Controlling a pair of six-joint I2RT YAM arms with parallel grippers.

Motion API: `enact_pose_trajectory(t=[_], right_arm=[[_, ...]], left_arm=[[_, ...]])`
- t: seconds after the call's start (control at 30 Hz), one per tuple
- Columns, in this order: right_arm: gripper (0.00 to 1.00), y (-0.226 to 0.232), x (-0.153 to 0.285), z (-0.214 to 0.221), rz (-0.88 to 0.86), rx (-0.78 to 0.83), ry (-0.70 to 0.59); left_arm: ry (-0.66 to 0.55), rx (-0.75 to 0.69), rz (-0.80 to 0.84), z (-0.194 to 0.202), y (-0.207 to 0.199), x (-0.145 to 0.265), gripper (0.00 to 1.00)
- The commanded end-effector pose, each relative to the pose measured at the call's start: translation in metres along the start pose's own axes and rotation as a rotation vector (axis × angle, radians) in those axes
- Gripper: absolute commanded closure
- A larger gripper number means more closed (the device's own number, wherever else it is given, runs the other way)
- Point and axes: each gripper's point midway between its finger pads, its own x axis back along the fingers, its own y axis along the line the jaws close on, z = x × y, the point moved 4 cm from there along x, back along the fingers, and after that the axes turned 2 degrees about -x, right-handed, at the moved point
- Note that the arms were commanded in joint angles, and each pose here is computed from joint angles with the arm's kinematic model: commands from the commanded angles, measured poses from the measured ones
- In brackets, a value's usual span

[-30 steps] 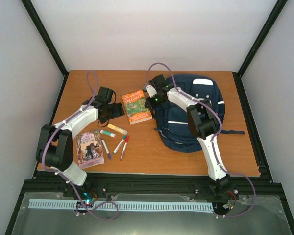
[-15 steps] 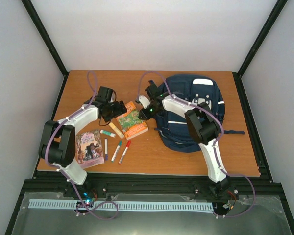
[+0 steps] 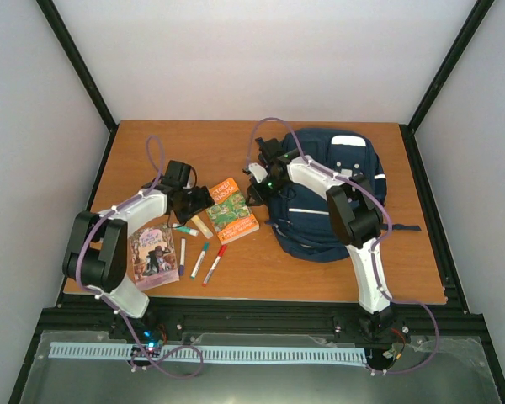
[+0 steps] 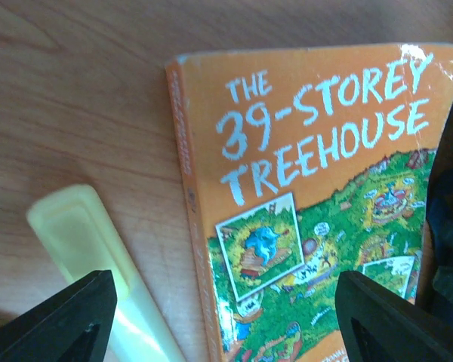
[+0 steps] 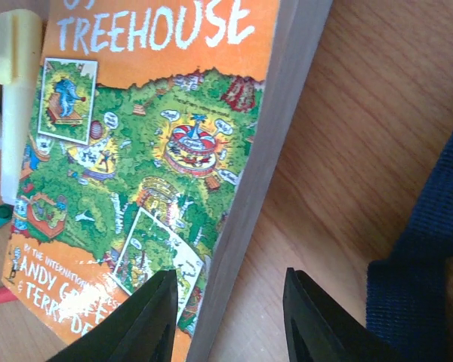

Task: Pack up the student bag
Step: Pick up the book from the center of the board.

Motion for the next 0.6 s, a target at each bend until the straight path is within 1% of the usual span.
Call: enact_pose_trajectory(t=[0.0, 0.13, 0.3, 0.37, 0.47, 0.57], right_arm=[[0.6, 0.007, 0.0, -0.002, -0.047, -0.01, 0.006], [0.62, -0.002, -0.018, 0.004, -0.052, -0.026, 0.026], [0.7, -0.015, -0.039, 0.014, -0.057, -0.066, 0.07], [0.74, -0.02, -0.046, 0.019, -0.044, -0.091, 0.089], [0.85, -0.039, -0.057, 0.033, 0.039, -0.147, 0.13], [0.91, -0.051, -0.067, 0.052, 0.061, -0.206, 0.18]], left_arm=[[0.01, 0.014, 0.124, 0.002, -0.014, 0.006, 0.2], [0.014, 0.014, 0.134, 0.005, -0.013, 0.007, 0.22], [0.016, 0.01, 0.141, 0.005, -0.015, 0.009, 0.23], [0.027, 0.021, 0.136, 0.007, -0.013, 0.007, 0.23], [0.046, 0.047, 0.116, 0.011, -0.009, 0.002, 0.2], [0.068, 0.066, 0.116, 0.015, -0.007, -0.003, 0.19]])
